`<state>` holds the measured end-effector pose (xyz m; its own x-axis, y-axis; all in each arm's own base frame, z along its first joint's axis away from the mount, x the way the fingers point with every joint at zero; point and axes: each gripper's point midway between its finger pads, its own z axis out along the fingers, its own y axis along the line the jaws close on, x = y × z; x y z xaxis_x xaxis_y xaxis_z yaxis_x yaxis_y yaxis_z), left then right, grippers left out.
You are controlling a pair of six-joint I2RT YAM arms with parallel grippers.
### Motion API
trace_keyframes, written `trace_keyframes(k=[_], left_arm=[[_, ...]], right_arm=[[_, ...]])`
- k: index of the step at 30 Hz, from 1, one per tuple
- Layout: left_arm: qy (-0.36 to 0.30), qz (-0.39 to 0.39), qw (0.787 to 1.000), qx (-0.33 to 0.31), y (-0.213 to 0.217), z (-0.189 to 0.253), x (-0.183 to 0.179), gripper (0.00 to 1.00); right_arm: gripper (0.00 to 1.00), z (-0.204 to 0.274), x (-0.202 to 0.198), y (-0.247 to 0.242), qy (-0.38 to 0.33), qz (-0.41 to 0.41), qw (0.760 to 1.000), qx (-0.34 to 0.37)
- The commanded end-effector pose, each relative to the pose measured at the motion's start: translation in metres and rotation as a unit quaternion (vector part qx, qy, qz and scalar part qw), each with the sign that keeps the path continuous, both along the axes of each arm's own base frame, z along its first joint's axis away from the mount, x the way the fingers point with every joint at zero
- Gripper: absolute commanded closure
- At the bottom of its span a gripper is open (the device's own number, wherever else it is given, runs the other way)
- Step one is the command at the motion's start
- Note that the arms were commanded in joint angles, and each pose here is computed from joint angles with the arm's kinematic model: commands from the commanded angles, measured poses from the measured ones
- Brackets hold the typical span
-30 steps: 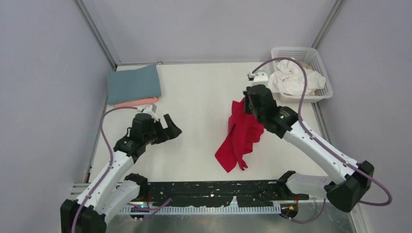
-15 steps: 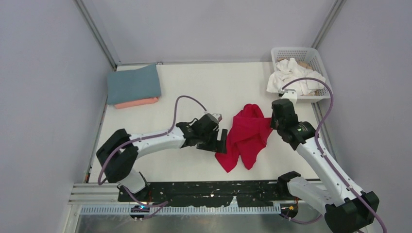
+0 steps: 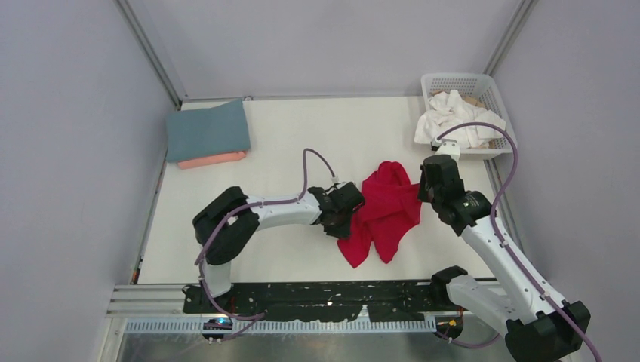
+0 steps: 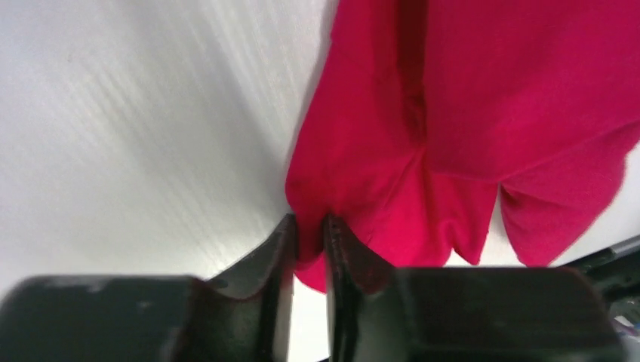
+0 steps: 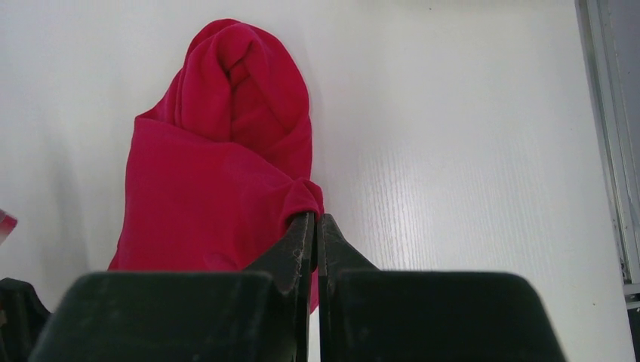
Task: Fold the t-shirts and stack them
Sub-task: Flatten out the tshirt
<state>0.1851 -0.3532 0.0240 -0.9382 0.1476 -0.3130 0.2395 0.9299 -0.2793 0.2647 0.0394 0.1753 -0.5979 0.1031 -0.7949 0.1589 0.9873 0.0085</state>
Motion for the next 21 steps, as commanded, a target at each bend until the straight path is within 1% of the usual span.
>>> trace_keyframes(k=[1, 2, 4, 6, 8, 10, 11, 12, 13, 14, 15, 16, 17, 18, 19, 21], left_arm=[[0.005, 0.000, 0.998, 0.068, -0.002, -0.014, -0.002, 0.90], [0.011, -0.004, 0.997, 0.070, -0.004, -0.016, -0.005, 1.00], [0.015, -0.006, 0.997, 0.072, -0.004, -0.018, -0.007, 1.00], [-0.007, 0.008, 0.996, 0.083, 0.009, -0.011, -0.003, 1.00], [-0.065, 0.033, 0.992, 0.101, 0.030, 0.013, 0.012, 1.00], [-0.142, 0.064, 0.980, 0.124, 0.058, 0.048, 0.035, 1.00], [-0.181, 0.083, 0.971, 0.132, 0.073, 0.069, 0.048, 1.00], [-0.219, 0.106, 0.960, 0.141, 0.091, 0.090, 0.062, 1.00], [-0.240, 0.123, 0.952, 0.142, 0.106, 0.109, 0.074, 1.00], [-0.259, 0.146, 0.944, 0.143, 0.123, 0.129, 0.085, 1.00], [-0.283, 0.169, 0.934, 0.141, 0.141, 0.154, 0.094, 1.00], [-0.307, 0.191, 0.920, 0.152, 0.161, 0.175, 0.102, 1.00], [-0.336, 0.212, 0.903, 0.163, 0.180, 0.200, 0.108, 1.00], [-0.372, 0.236, 0.882, 0.170, 0.197, 0.231, 0.112, 1.00], [-0.406, 0.256, 0.859, 0.179, 0.214, 0.260, 0.112, 1.00], [-0.453, 0.289, 0.826, 0.171, 0.239, 0.314, 0.106, 1.00]], right_arm=[[0.95, 0.017, 0.007, -0.003, -0.041, -0.013, 0.999, 0.009], [0.95, 0.018, 0.007, -0.004, -0.043, -0.016, 0.999, 0.008], [0.95, 0.019, 0.008, -0.005, -0.046, -0.019, 0.999, 0.007], [0.95, 0.018, 0.010, -0.007, -0.046, -0.025, 0.999, 0.003], [0.95, 0.023, 0.014, -0.013, -0.053, -0.040, 0.998, -0.005], [0.95, 0.037, 0.020, -0.025, -0.071, -0.066, 0.995, -0.014], [0.95, 0.043, 0.024, -0.028, -0.079, -0.075, 0.994, -0.016], [0.95, 0.059, 0.030, -0.034, -0.099, -0.089, 0.991, -0.014], [0.95, 0.067, 0.033, -0.037, -0.108, -0.096, 0.989, -0.012], [0.95, 0.085, 0.039, -0.040, -0.132, -0.104, 0.986, -0.007], [0.95, 0.096, 0.042, -0.041, -0.145, -0.104, 0.984, -0.007], [0.95, 0.116, 0.045, -0.044, -0.168, -0.109, 0.980, -0.003], [0.95, 0.129, 0.046, -0.047, -0.183, -0.110, 0.977, -0.011], [0.95, 0.154, 0.046, -0.048, -0.208, -0.109, 0.972, -0.008], [0.95, 0.167, 0.046, -0.050, -0.219, -0.102, 0.970, -0.021], [0.95, 0.211, 0.040, -0.053, -0.266, -0.094, 0.959, -0.027]])
